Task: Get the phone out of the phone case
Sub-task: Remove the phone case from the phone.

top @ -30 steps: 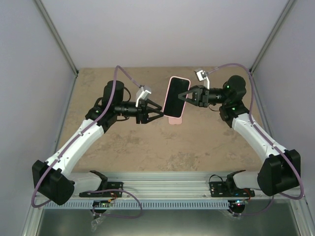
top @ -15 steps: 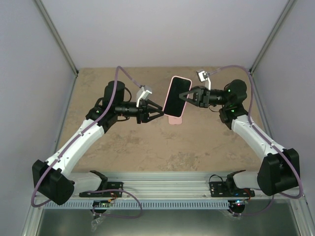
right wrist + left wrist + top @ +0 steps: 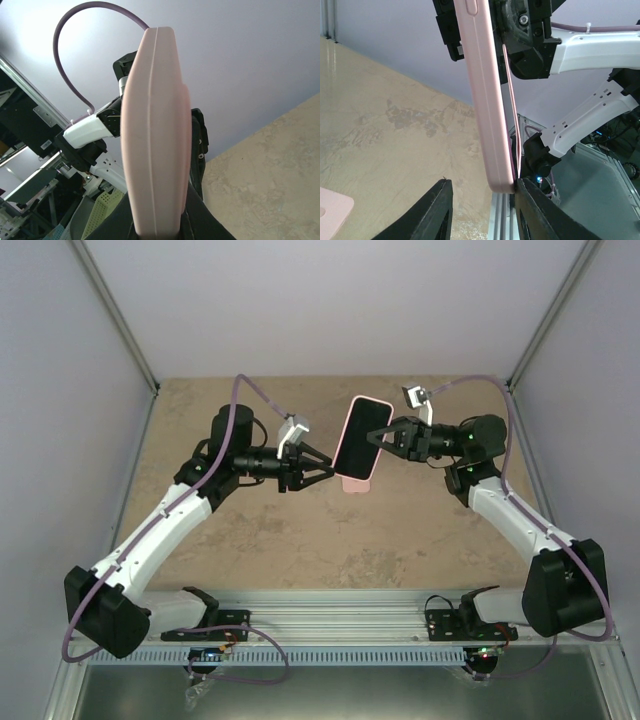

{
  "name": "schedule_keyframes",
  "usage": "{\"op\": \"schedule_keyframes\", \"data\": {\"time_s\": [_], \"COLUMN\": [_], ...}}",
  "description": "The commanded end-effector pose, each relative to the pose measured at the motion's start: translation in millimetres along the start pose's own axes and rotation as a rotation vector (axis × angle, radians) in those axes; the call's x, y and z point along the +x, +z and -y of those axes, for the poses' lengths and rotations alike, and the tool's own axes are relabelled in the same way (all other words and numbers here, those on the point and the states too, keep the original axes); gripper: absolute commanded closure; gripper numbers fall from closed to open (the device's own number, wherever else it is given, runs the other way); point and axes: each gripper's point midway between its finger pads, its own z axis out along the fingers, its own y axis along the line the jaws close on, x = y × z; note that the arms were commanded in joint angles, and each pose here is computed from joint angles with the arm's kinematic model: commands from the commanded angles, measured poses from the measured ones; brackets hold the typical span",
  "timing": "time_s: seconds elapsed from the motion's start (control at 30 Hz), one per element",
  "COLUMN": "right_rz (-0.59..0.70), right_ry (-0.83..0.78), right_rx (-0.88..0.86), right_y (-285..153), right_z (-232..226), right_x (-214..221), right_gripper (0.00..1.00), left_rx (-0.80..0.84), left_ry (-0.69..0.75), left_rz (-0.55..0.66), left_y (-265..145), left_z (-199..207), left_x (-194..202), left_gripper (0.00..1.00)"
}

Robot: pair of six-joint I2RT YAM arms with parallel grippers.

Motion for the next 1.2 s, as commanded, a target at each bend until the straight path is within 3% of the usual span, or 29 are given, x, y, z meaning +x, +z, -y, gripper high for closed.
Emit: {"op": "schedule_keyframes", "data": {"time_s": [0.0,0.53,1.17], "right_rz": [-0.088,-0.093,-0.101], "right_ry": [-0.119,-0.141,-0.160], "right_rx": [-0.146,-0.200,-0.226], "right_y": [8.0,5.4,3.2], "right_z": [-60.3,-80.6,-88.4], "right_x": [8.9,19.7,28.2], "right_gripper": [0.99,0.99,1.00], "left_rx": [-0.201,-0.142,-0.210], "left_ry": [-0.098,-0.132,-0.145], "left_rz": [-0.041,0.002,0.033], "left_y": [2.6,-0.4,-8.6], "left_z": [-56.2,-53.1,-72.0], "left_x": [28.3,29.5,24.2], "left_gripper": [0.64,0.63,0.62]}}
